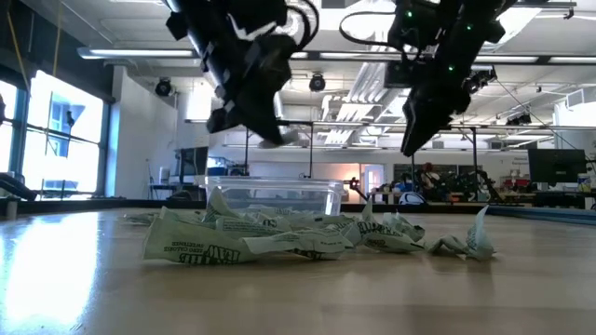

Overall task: Pick and place Stevia / Truvia into bins
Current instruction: Put the stevia packet into the transparent container

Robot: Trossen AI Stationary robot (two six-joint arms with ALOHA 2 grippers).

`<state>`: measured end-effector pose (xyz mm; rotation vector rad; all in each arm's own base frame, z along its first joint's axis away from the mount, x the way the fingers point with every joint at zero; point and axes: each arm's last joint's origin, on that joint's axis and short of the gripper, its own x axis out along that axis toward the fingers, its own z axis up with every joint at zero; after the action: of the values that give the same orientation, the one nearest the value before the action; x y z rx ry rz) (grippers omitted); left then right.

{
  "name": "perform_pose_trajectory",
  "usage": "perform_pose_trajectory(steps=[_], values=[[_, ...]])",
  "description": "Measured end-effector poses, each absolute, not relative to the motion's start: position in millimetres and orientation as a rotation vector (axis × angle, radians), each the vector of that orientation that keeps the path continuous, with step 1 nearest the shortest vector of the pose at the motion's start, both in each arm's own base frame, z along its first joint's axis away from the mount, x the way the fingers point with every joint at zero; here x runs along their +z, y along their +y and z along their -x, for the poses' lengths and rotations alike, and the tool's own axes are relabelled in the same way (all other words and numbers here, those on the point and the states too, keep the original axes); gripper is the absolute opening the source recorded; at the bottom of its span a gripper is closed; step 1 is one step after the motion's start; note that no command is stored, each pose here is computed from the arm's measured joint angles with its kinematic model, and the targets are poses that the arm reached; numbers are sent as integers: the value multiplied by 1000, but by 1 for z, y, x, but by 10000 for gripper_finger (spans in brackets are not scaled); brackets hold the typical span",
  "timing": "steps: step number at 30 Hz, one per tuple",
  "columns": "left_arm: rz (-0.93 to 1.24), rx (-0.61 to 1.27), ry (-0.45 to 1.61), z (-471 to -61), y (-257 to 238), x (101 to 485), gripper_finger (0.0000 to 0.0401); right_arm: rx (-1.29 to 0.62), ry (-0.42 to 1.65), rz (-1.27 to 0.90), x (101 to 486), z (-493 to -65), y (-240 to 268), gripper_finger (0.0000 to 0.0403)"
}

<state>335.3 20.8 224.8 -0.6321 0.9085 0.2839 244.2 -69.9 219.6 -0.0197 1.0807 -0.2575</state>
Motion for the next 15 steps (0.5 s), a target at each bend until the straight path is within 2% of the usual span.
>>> perform_pose_trajectory(steps=[4,8,11,15], values=[[659,220,953,-343,-1,212,29,-188,1050,64,204,-243,-68,224],[659,192,1013,-351,-23,190,51,-157,930,141,202,-251,-70,224],[658,223,1015,-354,-32,183,76,-97,851,124,195,-259,-70,224],[619,328,1028,-348,-34,182,124,-57,880,93,178,-275,-63,225]])
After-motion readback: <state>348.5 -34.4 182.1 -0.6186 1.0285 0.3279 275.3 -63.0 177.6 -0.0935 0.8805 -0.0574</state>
